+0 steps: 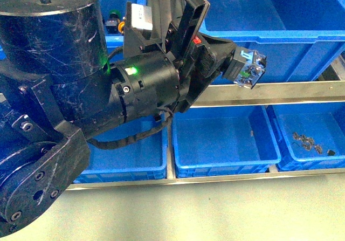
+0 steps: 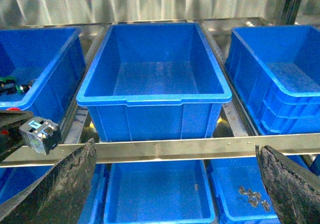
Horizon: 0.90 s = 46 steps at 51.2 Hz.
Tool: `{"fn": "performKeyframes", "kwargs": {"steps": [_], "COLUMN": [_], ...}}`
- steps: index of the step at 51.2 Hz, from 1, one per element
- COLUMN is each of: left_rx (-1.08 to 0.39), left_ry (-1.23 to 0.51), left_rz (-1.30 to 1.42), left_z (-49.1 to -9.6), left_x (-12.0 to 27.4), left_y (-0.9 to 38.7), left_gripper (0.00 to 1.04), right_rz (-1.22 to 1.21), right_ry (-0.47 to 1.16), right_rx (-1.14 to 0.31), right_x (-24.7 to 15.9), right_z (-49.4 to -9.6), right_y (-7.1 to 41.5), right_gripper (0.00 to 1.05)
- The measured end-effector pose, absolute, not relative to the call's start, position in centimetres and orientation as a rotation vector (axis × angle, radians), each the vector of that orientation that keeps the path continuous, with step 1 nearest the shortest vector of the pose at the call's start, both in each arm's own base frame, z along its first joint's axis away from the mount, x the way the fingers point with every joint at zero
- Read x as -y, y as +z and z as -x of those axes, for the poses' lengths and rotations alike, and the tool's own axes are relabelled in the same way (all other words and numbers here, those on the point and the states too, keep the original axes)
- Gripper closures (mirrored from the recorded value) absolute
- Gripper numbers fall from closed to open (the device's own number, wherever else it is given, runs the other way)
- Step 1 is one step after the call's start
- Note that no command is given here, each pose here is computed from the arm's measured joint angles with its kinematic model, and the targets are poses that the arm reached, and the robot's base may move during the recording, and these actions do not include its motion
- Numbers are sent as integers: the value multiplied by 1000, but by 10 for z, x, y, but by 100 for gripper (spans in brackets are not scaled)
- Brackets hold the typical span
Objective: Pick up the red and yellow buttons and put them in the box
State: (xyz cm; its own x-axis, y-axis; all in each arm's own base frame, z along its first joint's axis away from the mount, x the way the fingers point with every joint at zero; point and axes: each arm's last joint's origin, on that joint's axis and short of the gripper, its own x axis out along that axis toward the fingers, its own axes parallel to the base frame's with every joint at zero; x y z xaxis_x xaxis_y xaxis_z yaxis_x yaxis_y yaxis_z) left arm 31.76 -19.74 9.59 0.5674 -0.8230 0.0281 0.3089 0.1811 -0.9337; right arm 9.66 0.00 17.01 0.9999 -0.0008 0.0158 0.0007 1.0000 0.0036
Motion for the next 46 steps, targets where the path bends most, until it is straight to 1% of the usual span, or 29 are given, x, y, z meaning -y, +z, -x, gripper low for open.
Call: {"fn": "performKeyframes", "kwargs": {"steps": [46], "left_rx": [-579], "left_ry": [-857], "left_rz": [1151], "left_z": [-316], "left_x": [200], "left_y": [96], "left_gripper": [75], "right_rz": [-4], "right_ry": [0], "right_rx": [16], "right_x": [0], "right_z": [-97], "right_y": [170], "right_gripper": [7]}}
